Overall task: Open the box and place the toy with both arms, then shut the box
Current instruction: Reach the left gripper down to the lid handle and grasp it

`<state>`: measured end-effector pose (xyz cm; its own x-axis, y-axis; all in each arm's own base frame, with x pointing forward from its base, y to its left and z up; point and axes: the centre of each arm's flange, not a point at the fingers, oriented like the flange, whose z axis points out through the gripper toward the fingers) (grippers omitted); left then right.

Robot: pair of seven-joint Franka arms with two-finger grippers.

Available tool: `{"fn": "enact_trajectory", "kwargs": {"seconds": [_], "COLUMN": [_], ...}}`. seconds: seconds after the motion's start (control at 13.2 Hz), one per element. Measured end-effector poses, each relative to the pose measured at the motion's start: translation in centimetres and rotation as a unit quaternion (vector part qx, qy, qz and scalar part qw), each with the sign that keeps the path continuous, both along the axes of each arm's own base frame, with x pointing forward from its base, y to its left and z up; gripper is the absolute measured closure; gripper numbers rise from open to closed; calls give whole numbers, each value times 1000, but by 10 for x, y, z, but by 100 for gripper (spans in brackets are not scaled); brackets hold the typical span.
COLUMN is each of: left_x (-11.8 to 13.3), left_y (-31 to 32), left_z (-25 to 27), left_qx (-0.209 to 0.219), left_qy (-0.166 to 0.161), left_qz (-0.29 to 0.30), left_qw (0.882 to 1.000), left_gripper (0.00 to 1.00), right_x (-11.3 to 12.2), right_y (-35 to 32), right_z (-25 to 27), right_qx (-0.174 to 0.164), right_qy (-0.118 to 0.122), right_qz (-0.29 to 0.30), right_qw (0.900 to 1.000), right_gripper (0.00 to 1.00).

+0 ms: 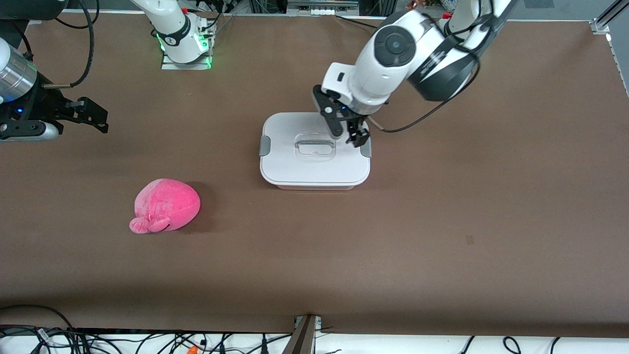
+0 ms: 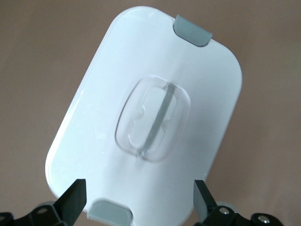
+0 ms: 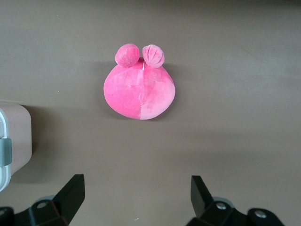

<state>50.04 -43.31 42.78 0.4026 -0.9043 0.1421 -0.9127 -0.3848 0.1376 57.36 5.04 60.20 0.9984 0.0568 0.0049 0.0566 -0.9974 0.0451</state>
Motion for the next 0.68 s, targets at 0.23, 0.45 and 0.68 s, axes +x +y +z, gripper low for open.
{"fn": "enact_trajectory", "kwargs": {"seconds": [0.23,0.45,0.68], "left_x": [-3,0,1], "left_y": [-22,-27,-31], "left_z": [-35,-51,-76], "left_qx": [9,12,19], "left_qy": [-23,-41,-50], "left_qz": [-36,-53,-70], "left_qw": [999,998,996], "left_gripper": [0,0,4], "right_x": [1,1,1], "right_y": [-1,-1,0], "right_z": [-3,-3,-3], "right_qx": [0,0,5], "right_qy": [2,2,3], "right_qz": [-1,-1,-1], "right_qw": [1000,1000,1000], "right_gripper": [0,0,0]}}
